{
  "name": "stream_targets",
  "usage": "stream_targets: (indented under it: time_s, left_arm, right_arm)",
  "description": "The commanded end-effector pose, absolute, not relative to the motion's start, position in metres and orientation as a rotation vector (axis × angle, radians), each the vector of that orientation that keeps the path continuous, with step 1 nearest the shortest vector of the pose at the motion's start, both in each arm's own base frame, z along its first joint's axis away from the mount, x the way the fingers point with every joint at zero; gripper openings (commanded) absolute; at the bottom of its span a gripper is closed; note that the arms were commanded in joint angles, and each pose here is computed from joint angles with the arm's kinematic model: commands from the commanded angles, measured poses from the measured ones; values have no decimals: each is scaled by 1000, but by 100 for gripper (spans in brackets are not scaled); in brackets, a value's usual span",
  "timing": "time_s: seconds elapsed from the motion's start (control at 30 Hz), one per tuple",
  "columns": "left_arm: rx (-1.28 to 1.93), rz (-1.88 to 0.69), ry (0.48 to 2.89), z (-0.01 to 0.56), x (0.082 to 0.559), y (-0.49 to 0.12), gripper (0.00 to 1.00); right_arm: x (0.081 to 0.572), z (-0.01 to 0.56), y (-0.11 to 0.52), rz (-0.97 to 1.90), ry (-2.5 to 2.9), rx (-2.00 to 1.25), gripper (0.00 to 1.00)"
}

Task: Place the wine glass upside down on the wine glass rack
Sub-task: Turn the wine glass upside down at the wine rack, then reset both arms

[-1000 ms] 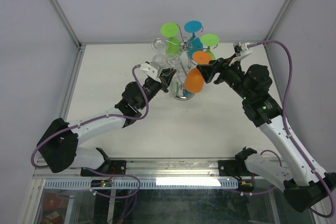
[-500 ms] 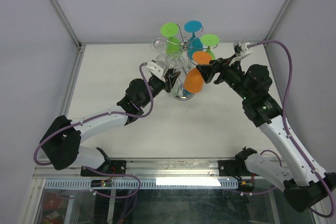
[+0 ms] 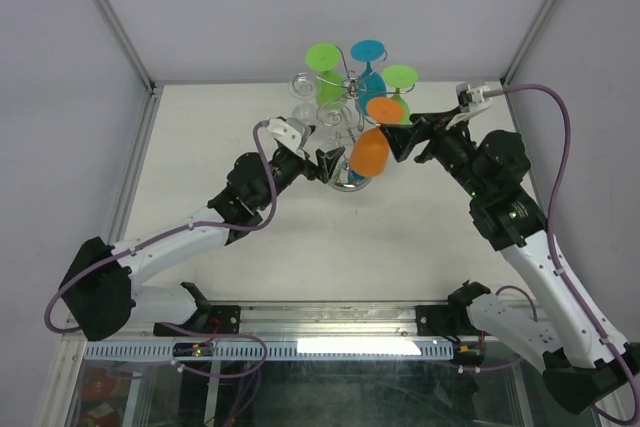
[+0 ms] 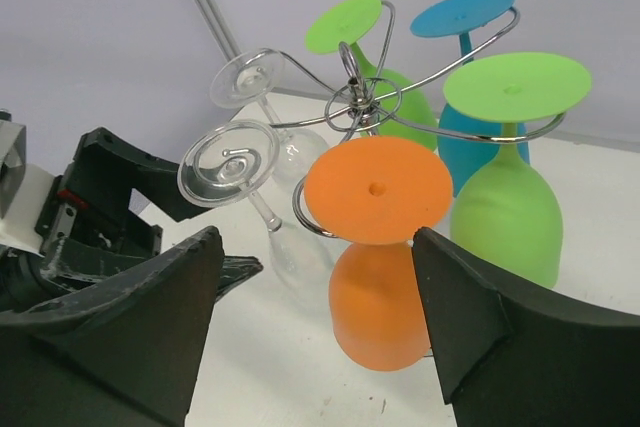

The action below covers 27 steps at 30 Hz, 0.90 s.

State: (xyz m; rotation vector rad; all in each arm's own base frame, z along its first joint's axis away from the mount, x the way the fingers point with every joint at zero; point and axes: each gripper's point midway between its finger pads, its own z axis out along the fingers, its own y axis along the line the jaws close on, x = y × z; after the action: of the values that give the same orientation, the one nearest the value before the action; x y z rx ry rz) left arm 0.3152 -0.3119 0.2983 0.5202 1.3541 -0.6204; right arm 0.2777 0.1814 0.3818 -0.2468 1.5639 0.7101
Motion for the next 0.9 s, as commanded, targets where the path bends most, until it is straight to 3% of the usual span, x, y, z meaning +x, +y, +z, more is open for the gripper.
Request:
stream_targets:
  time_s: [0.0,0.13,0.23,0.53,0.87]
  left_arm:
    - [448,-581,1347,324,306,-282,82]
    - [363,-491,1391,329,301,-248,99]
    - [282,-398,1432,332,301,-218,99]
    - [-30,-275,1539,332,319,-125,99]
    - [-130,-92,1570,323,293,-73,99]
  right_arm:
    - [270,408,162,644,1450,-215,82]
    - [266,411,150,591,1414,-199,95]
    - [262,410,141,545,1387,-200,100]
    - [233,398,106,456,1260,-137,100]
    - [225,352,80,420,1341,11,100]
